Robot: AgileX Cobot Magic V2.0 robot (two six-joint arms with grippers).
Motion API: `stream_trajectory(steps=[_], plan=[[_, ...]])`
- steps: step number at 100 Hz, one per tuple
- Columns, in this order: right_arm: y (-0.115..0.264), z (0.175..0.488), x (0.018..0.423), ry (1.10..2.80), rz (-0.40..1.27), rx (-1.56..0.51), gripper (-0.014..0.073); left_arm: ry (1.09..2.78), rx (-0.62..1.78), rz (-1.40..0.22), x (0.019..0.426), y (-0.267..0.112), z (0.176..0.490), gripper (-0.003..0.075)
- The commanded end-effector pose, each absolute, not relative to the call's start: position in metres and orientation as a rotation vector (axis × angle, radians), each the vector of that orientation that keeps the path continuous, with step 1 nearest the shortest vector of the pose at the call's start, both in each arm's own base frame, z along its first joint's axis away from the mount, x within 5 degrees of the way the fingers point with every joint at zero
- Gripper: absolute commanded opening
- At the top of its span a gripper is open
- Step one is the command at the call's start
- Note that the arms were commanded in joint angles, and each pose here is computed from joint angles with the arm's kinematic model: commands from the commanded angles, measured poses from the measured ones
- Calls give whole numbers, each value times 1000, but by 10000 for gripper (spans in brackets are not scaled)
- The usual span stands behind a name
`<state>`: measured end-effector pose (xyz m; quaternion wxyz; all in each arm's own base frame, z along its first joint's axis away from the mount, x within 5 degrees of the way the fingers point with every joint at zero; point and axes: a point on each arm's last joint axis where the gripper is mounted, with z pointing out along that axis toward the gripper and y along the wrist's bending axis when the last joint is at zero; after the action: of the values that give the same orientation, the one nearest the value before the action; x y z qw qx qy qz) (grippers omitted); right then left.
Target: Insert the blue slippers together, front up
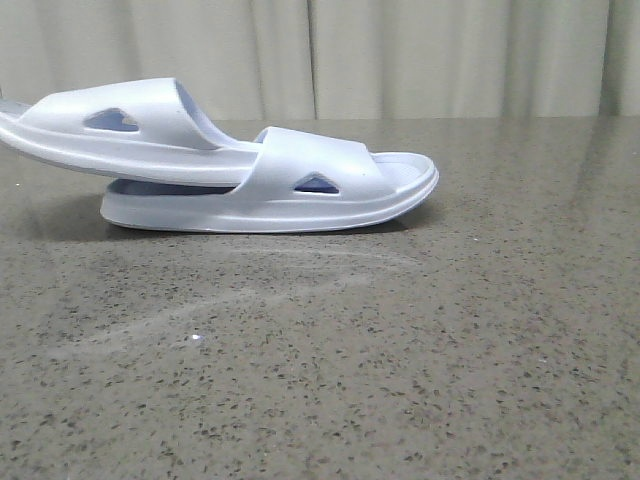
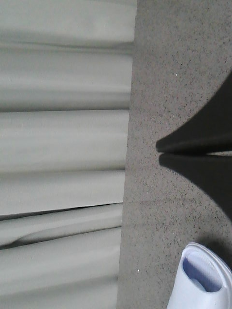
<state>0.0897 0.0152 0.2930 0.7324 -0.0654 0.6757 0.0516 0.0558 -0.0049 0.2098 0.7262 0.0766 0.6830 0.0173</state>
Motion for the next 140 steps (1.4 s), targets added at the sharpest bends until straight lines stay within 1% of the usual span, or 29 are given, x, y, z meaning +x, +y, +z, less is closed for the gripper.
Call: stream_trajectory(steps=[1, 89, 108, 117, 126, 140], plan=[[12, 305, 89, 1432, 71, -126, -107, 1397, 156, 23, 53, -5, 216, 16], [12, 304, 89, 1433, 70, -125, -107, 1402, 146, 13, 53, -5, 216, 16], [10, 293, 87, 1430, 31, -134, -107, 1402, 146, 13, 53, -5, 216, 16], [9, 285, 82, 1396, 30, -145, -107, 1402, 146, 13, 53, -5, 216, 16], [8, 275, 78, 1356, 43, -123, -107, 1402, 146, 13, 53, -5, 216, 16], [3, 254, 71, 1380, 46, -32, -107, 1402, 146, 13, 53, -5, 216, 16]])
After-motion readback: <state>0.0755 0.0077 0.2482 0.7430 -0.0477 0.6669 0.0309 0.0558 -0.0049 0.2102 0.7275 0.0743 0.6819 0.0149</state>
